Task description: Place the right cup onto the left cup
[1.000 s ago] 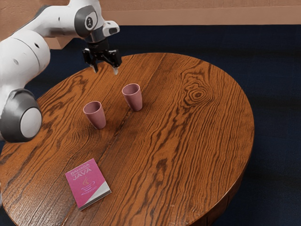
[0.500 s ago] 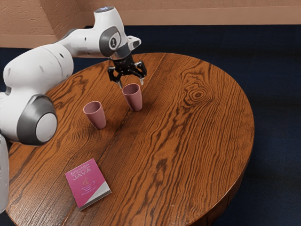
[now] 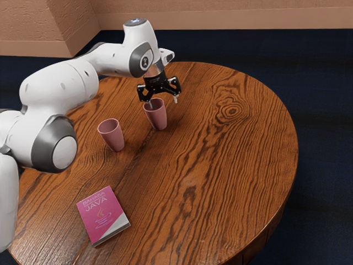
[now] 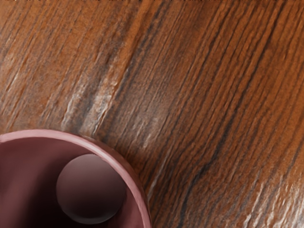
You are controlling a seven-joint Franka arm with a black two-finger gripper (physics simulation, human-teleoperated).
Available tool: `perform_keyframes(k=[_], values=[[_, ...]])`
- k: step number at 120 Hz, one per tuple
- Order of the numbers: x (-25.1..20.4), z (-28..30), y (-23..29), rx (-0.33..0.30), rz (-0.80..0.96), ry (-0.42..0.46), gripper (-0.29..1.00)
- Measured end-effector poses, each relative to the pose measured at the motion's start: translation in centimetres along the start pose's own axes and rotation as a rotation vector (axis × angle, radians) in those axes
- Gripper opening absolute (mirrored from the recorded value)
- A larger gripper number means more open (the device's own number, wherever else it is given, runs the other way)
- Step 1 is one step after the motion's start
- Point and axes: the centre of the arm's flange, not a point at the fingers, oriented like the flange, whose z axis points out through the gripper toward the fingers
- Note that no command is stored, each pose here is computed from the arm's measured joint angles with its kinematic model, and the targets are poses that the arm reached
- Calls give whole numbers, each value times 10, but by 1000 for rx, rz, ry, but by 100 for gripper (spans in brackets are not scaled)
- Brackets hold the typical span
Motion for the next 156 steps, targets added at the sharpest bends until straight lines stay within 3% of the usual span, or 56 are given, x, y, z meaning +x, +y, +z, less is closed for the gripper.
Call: perform_keyframes(k=[24,52,72,119,156], values=[[1,14,1,14,-25,16,63],[4,19,-2,13,-58,24,19],[6,24,-9,21,-82,15,2],[7,18,-12,24,-109,23,-6],[-35,-76,-83,60,-170,-15,-7]])
